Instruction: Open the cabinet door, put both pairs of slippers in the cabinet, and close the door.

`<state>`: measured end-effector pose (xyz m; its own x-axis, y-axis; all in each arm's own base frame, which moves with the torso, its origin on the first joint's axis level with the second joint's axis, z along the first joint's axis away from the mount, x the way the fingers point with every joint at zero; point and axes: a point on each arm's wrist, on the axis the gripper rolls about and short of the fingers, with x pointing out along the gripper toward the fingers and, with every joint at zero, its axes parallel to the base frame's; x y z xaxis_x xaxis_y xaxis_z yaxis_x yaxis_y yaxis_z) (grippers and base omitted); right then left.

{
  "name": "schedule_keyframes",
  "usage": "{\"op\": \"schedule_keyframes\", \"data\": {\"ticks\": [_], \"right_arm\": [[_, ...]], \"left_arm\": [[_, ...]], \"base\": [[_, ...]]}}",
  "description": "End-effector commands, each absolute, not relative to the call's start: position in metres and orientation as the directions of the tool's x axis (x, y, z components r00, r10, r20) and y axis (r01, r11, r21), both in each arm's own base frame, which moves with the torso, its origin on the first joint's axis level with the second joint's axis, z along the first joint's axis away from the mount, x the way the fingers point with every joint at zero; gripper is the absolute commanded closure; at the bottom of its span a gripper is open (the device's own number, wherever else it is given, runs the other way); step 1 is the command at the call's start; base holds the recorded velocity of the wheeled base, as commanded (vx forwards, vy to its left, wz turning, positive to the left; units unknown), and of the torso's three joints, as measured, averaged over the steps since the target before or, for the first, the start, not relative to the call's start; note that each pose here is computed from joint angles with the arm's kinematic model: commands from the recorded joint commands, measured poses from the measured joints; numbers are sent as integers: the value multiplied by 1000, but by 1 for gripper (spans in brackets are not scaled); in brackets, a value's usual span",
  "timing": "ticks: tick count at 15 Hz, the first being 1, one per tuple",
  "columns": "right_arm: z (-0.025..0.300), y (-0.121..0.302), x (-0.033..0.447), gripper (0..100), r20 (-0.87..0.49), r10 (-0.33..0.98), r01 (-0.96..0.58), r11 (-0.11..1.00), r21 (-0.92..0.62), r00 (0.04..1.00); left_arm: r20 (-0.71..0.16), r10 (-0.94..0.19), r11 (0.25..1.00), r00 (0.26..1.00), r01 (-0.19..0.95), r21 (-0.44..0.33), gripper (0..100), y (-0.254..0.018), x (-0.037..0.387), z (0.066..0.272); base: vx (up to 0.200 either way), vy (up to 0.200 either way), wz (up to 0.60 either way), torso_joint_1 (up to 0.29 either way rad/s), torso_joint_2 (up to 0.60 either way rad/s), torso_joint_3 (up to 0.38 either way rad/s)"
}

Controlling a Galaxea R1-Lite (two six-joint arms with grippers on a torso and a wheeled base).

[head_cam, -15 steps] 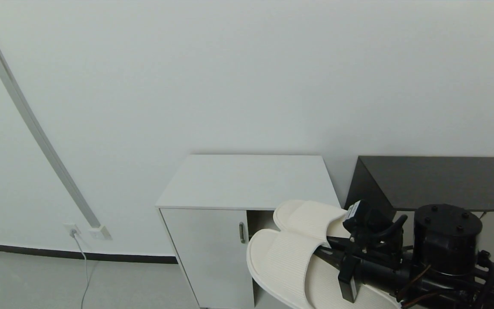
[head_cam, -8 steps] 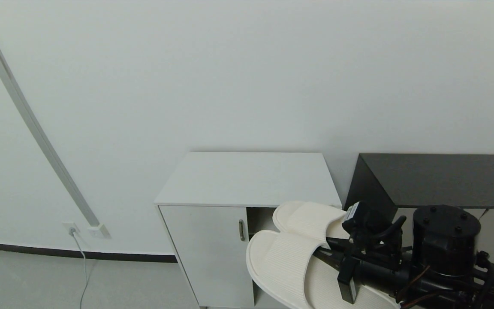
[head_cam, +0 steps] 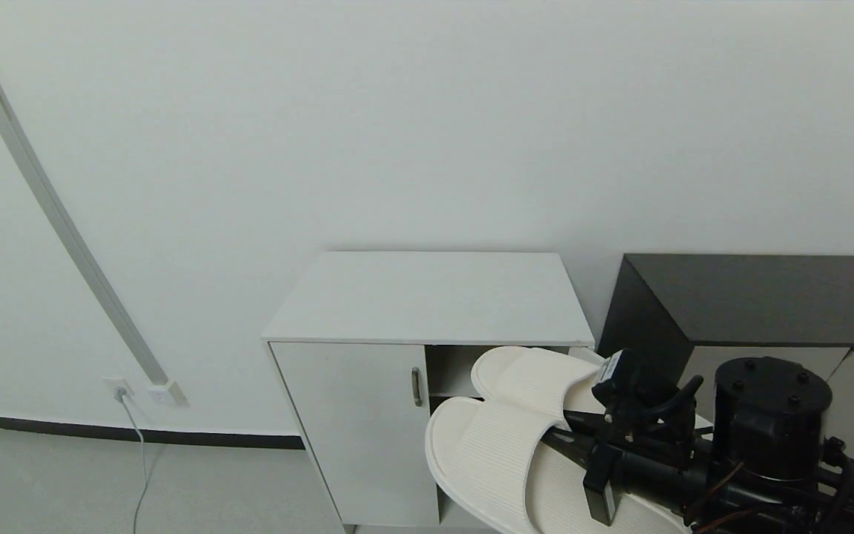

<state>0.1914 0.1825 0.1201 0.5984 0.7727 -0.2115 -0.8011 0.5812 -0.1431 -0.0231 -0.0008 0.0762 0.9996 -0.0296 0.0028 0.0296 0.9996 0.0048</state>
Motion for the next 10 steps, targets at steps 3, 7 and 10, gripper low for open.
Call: {"op": "schedule_keyframes", "data": {"ticks": [3,7,10], "right_arm": [[119,183,191,100,-215,774,-803,578,-143,596],[119,183,190,100,-216,776,-805,576,-143,593],[120,183,190,100,-200,777,-802,578,-146,597]], "left_arm": [[2,-29,1000,1000,29,5,100,-1,-23,76],[2,-29,1000,1000,29,5,100,-1,-23,76],[2,-29,1000,1000,29,5,100,-1,-23,76]], "base": [[0,0,0,-149,334,183],[0,0,0,-150,351,195],[0,0,0,-162,368,203]]}}
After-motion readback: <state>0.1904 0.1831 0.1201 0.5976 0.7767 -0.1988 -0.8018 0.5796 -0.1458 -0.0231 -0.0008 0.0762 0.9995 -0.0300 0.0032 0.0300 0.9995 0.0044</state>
